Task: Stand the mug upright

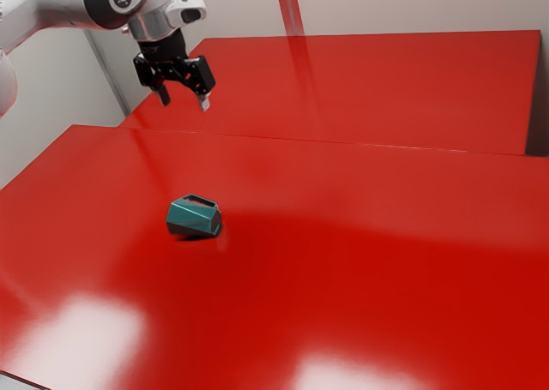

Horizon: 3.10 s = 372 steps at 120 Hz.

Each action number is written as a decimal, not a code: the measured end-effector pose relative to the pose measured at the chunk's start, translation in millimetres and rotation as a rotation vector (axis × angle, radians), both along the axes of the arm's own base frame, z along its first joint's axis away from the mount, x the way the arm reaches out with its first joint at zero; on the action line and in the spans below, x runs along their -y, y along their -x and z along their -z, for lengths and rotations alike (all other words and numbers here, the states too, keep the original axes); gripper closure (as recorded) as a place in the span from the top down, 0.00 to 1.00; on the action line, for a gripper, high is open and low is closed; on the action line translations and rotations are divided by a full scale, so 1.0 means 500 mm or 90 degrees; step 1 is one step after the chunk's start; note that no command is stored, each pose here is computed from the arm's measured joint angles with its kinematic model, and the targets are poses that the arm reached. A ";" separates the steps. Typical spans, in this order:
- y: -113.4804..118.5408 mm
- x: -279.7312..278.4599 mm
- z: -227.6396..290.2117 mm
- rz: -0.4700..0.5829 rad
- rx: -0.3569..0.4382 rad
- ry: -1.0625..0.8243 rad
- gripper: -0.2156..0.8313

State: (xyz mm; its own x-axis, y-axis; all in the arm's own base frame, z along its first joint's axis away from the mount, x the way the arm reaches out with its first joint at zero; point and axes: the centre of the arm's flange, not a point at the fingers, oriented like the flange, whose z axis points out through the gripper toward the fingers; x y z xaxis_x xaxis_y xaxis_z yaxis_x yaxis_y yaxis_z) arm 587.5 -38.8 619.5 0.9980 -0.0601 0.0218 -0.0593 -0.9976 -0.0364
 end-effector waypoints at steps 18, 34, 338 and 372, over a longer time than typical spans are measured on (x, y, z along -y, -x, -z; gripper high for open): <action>-0.001 -0.003 0.002 -0.004 0.000 -0.001 0.79; 0.002 -0.023 0.015 -0.019 -0.010 0.012 0.79; 0.001 -0.416 0.575 0.188 0.089 0.551 0.08; 0.016 -0.279 0.469 0.295 0.068 0.391 0.07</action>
